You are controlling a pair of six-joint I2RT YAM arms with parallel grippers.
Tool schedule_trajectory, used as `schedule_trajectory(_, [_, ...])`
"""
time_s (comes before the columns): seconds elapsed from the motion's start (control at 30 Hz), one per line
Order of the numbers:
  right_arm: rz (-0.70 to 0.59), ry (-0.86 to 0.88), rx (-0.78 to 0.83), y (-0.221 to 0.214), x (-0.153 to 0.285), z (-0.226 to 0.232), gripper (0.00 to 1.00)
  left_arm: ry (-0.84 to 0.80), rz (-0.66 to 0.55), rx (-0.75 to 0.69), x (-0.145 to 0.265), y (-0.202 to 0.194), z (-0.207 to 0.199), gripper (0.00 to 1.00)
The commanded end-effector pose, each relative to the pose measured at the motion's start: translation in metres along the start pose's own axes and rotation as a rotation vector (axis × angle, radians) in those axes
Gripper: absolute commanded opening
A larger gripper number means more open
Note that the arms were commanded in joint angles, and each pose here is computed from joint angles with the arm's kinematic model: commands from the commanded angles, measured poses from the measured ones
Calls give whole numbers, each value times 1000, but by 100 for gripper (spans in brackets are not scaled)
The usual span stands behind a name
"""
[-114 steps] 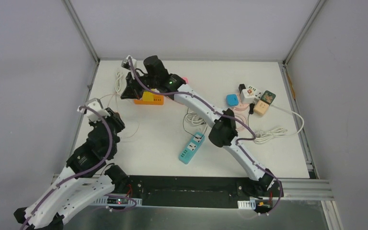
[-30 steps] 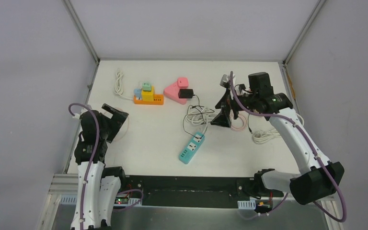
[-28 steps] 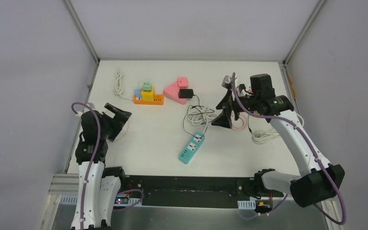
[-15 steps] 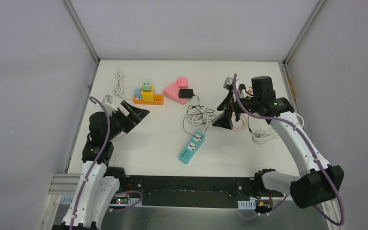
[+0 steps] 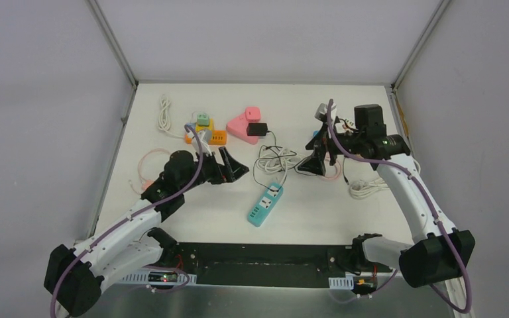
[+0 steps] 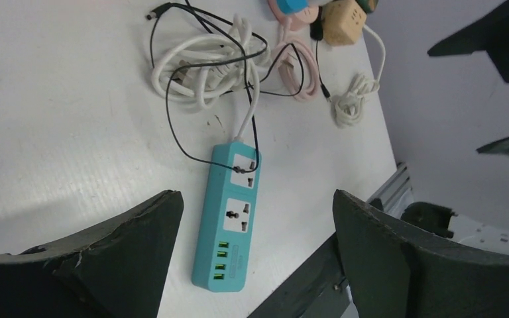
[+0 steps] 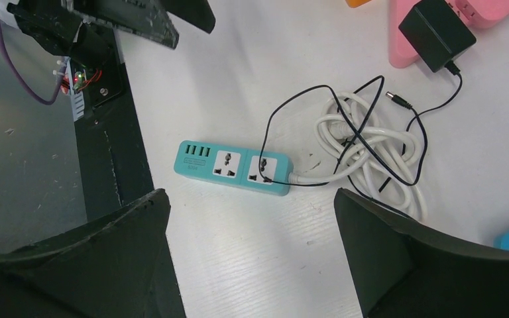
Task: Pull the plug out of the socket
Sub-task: Pick up the socket from the center of the board.
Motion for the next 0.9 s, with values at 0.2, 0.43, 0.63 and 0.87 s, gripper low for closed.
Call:
schedule_trajectory(0.2, [-14, -9, 19, -1, 4, -9, 100, -31, -12, -289, -28, -20, -10, 86])
schedule_trajectory(0.43, [-5, -6, 1, -6, 3, -12, 100, -14, 1, -291, -34, -34, 10, 86])
schedule_trajectory(0.63, [1, -8, -1, -8, 3, -14, 100, 3, 6, -293, -34, -40, 21, 87])
schedule_trajectory(0.87, [9, -6, -3, -10, 4, -15, 100, 22, -22, -283, -31, -41, 31, 93])
Point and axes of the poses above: each gripper's point midway between its finger pads, its own x axis back along the fingers, its own z axis along the line the jaws close on, y = z × x, the point moved 3 cm from there along x, back along the fingers, and after that the axes turned 9 degrees about x, right-handed, at the moved point
